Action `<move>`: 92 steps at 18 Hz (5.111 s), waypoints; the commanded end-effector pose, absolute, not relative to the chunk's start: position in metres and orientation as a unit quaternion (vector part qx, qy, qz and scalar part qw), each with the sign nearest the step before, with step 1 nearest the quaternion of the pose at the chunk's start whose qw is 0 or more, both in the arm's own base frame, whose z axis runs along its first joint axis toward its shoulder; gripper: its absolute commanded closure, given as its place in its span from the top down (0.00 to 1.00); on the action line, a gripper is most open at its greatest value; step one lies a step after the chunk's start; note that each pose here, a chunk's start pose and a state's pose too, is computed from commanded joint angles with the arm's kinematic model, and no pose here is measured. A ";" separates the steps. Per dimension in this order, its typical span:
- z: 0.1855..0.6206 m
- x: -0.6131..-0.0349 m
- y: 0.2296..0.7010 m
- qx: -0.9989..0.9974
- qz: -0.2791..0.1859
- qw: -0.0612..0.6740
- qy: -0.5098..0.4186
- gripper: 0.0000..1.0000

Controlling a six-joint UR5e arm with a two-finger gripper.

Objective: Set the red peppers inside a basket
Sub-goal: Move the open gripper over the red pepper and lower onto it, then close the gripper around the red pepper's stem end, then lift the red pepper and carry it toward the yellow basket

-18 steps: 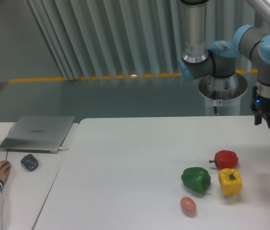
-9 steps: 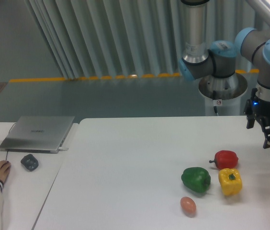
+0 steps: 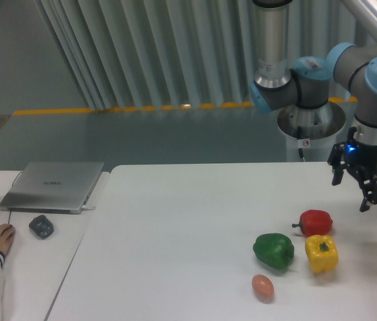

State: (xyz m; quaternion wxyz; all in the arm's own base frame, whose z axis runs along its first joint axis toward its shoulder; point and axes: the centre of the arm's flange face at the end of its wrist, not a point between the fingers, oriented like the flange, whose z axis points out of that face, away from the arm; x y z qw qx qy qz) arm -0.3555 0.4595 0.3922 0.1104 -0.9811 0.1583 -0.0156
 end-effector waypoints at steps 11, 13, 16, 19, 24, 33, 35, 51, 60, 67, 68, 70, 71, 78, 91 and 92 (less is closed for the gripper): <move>0.347 -0.306 0.498 -0.959 0.006 -0.026 0.284 1.00; 0.336 -0.297 0.505 -0.952 0.004 -0.048 0.301 1.00; 0.326 -0.294 0.501 -0.948 -0.005 -0.066 0.311 1.00; 0.322 -0.294 0.496 -0.935 -0.008 -0.085 0.345 1.00; 0.304 -0.288 0.499 -0.934 -0.021 -0.094 0.345 1.00; 0.280 -0.280 0.502 -0.931 -0.039 -0.103 0.348 1.00; 0.277 -0.279 0.503 -0.931 -0.041 -0.105 0.348 1.00; 0.275 -0.273 0.515 -0.935 -0.023 -0.124 0.332 0.69; 0.288 -0.276 0.516 -0.936 -0.017 -0.121 0.331 0.45; 0.301 -0.282 0.509 -0.938 -0.016 -0.114 0.327 0.38; 0.308 -0.286 0.506 -0.939 -0.017 -0.113 0.324 0.37; 0.325 -0.294 0.507 -0.941 -0.017 -0.111 0.319 0.37; 0.334 -0.299 0.508 -0.942 -0.017 -0.108 0.317 0.37; 0.412 -0.355 0.504 -0.949 0.036 -0.051 0.309 0.37; 0.406 -0.481 0.437 -0.918 0.124 -0.127 0.355 0.37; 0.404 -0.485 0.437 -0.918 0.132 -0.125 0.352 0.37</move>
